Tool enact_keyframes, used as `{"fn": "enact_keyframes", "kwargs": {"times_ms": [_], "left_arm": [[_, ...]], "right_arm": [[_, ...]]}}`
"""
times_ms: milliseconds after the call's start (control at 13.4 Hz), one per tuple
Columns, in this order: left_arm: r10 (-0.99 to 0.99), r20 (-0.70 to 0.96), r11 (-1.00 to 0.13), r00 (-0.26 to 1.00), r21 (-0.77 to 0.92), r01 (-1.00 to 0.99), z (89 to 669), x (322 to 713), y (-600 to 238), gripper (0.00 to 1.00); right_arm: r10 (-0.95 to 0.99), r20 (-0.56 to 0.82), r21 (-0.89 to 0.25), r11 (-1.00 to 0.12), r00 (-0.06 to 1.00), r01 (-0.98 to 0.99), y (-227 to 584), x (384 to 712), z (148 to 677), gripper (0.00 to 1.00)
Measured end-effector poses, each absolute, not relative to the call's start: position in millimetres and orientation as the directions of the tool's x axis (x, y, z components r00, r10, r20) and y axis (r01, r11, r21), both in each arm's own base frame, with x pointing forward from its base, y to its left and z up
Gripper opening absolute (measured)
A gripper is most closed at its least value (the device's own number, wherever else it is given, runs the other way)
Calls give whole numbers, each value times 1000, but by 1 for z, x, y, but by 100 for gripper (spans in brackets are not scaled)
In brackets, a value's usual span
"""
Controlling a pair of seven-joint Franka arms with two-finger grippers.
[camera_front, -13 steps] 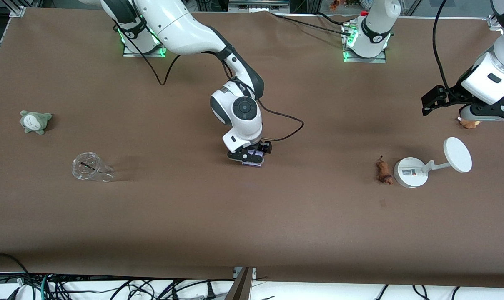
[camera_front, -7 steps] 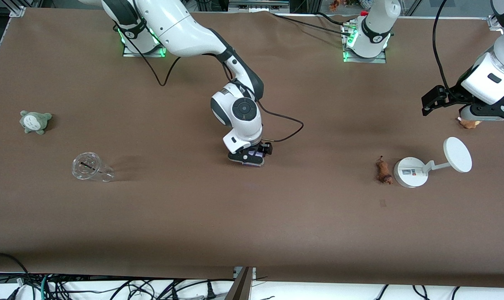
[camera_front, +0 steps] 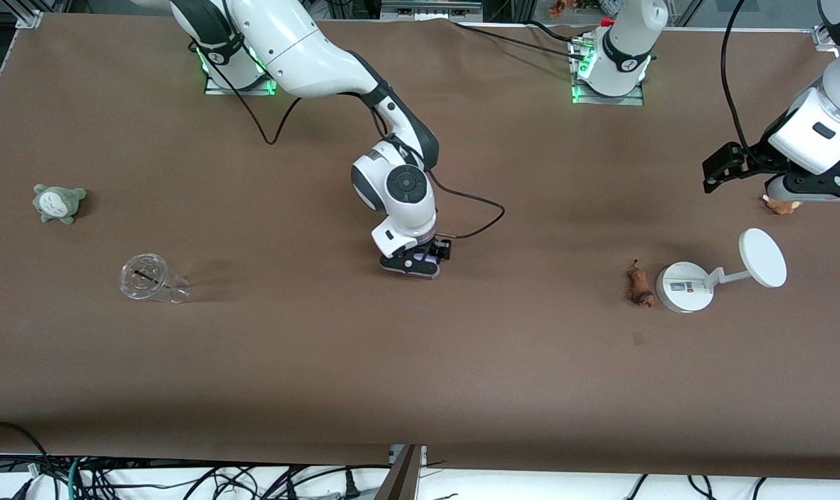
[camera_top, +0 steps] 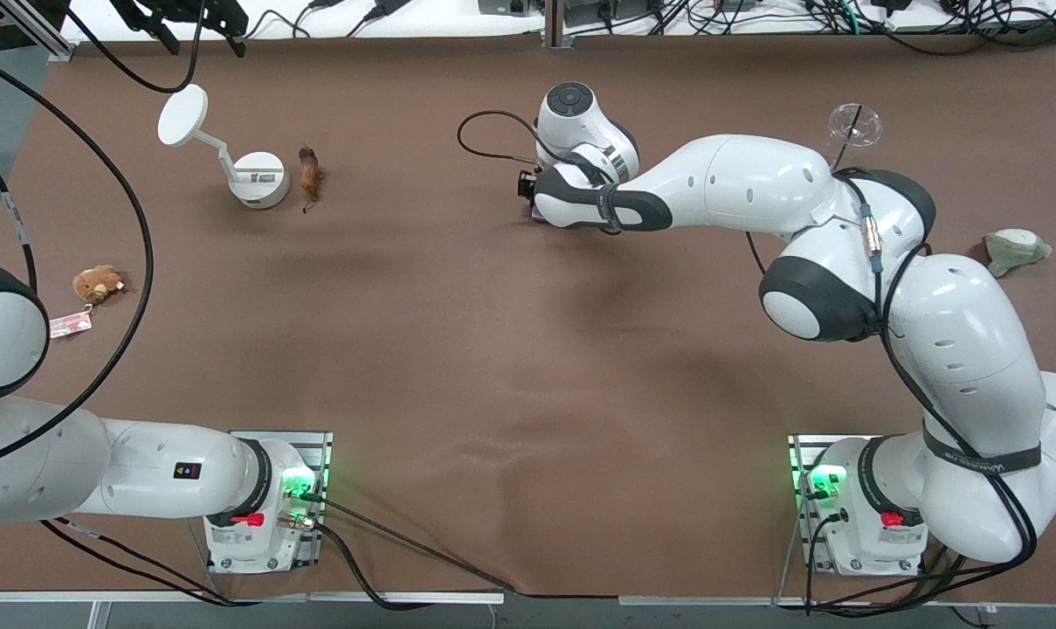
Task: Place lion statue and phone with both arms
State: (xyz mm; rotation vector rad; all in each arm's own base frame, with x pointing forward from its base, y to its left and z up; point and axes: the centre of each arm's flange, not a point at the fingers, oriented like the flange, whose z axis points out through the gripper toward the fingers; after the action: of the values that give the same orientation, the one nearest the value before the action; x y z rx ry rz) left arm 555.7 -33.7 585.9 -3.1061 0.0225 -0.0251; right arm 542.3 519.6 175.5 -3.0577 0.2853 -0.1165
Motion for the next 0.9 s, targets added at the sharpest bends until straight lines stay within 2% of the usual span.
{"fn": "enact_keyframes", "kwargs": {"times_ms": [299,673,897], "left_arm": [[-15,16,-999,1000,-35,-14,586,556,-34,100],[-15,16,-999,1000,-35,-14,586,556,-34,100],[-15,16,-999,1000,-35,-14,586,556,-34,100]], "right_arm": [[-163,90,-57,-986,982,-159,487,575,196,83],[-140,14,33,-990,990,-140,354,654,225,83],[-171,-25,63,-984,985,-169,281,680,215,83]]}}
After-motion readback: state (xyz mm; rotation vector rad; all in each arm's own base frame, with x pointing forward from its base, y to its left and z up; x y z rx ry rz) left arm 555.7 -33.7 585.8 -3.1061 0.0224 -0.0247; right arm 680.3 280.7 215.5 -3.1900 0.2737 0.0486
